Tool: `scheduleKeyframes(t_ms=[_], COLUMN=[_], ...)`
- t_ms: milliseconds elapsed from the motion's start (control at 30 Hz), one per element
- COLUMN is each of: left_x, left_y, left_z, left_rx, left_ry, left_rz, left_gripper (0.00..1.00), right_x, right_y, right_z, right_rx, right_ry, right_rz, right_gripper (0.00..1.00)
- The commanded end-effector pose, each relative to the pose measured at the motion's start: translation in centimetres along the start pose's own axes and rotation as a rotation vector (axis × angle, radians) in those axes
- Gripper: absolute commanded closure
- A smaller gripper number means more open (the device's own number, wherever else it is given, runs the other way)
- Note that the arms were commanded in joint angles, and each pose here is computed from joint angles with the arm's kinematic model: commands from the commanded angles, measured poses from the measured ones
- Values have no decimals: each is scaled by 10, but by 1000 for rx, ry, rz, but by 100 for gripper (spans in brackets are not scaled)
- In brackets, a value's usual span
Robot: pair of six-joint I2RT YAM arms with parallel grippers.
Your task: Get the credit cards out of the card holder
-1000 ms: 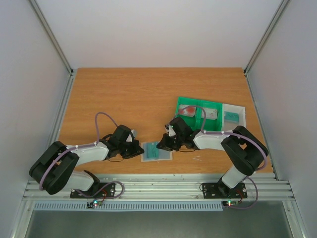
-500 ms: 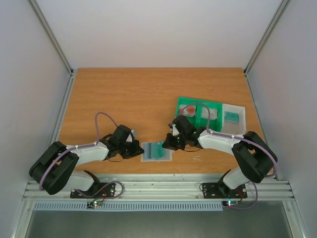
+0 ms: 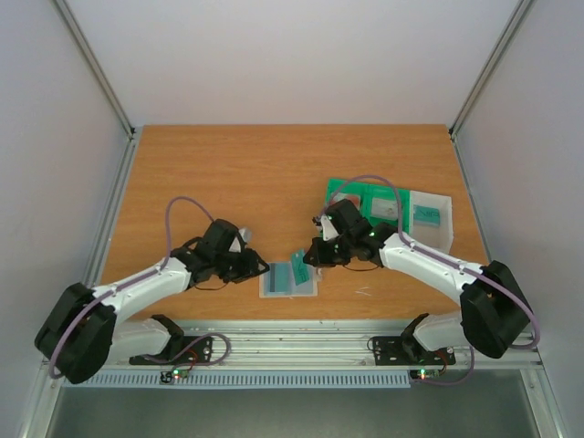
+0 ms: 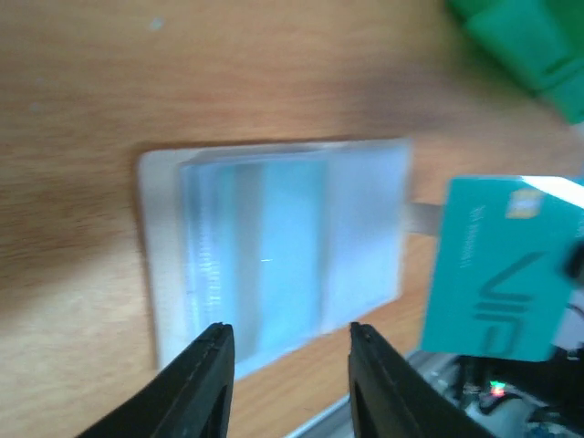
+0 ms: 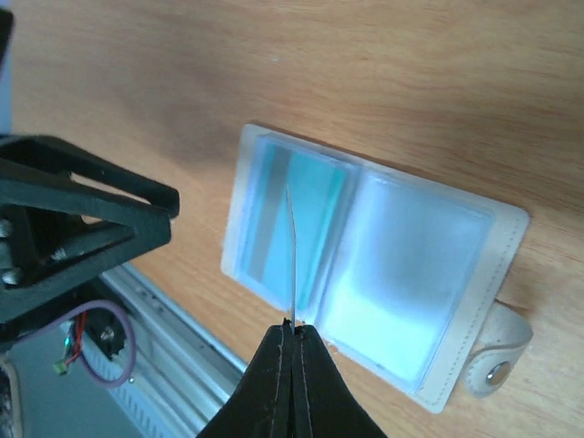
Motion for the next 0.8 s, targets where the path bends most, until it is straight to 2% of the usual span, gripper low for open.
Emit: scheduleKeyframes(t_ms=[0, 67, 200, 400, 500, 633, 767], left_x=[-33, -49, -73, -92, -100, -104, -103], left_y=[31, 45, 65, 82, 86, 85, 81], left_z=[5, 5, -2, -14, -20, -25, -25], left_rx=[-19, -22, 18, 113, 173, 236, 242], left_ry=[-134, -202, -308, -411, -444, -453, -442], left_rz=[-48, -100, -214, -312, -393, -467, -493], left_gripper=[60, 53, 46, 44, 44, 51, 65], right_x=[17, 23, 39, 69, 76, 79, 79], right_y=[21, 29, 48, 68, 73, 73, 71], right_z=[-3, -5, -9, -17, -17, -16, -16], right_rx=[38, 46, 47, 79, 82, 82, 87], right_ry=[134, 178, 253, 333, 348, 352, 347], right_rz=[60, 84, 166, 407, 472, 499, 503], right_gripper=[99, 99, 99, 99, 99, 99, 99])
Point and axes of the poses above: each gripper's point midway between its finger pads, its own y axis back along the fingers, its own x axis along the line the jaws close on, z = x × y, the point moved 7 cm from there along y, back along the fingers, and after that the axes turned 3 degrees about y, right-handed, at the moved point
